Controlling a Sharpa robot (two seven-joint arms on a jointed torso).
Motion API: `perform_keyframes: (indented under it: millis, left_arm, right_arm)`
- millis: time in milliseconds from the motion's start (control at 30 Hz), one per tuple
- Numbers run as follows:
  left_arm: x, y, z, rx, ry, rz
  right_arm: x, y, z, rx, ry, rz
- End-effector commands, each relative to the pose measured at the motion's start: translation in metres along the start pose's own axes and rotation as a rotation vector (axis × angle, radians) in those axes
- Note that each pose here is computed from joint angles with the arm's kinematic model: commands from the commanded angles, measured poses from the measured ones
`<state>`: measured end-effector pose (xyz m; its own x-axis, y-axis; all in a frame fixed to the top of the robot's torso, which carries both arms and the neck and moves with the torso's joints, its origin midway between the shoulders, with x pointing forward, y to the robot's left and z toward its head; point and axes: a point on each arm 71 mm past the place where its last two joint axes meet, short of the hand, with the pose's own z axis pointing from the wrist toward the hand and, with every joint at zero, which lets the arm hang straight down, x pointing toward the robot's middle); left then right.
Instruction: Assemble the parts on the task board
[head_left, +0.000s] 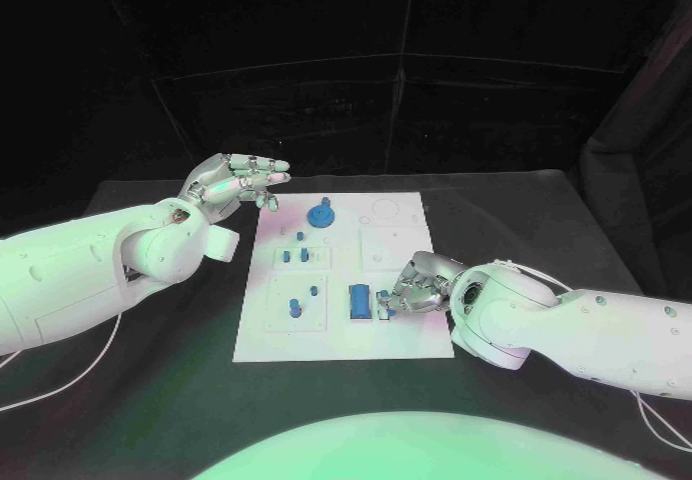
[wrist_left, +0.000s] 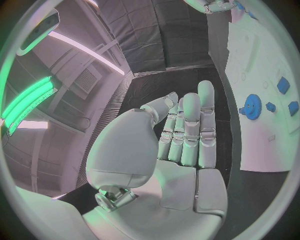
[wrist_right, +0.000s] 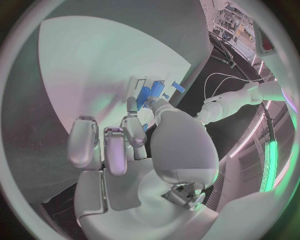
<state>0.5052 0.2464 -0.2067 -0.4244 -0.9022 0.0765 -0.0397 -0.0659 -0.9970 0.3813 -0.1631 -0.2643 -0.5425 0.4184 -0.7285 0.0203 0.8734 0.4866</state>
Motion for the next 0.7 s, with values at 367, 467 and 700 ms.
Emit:
perform_keyframes:
  millis: [367,467,700]
  left_arm:
    - [0.0020,-0.0012,0.0007,0.003,0.015,-0.010]
    - [0.0019,-0.0012,0.0007,0.003,0.014,-0.010]
    - [0.0018,-0.0012,0.0006,0.002,0.014,-0.010]
  right_arm:
    - [0.0066,0.0033,0.0052,0.039,0.061,-0.040]
    - [0.0065,0.0031,0.0062,0.043,0.058,-0.050]
    - [0.0036,0.0022,0.0077,0.043,0.023,-0.067]
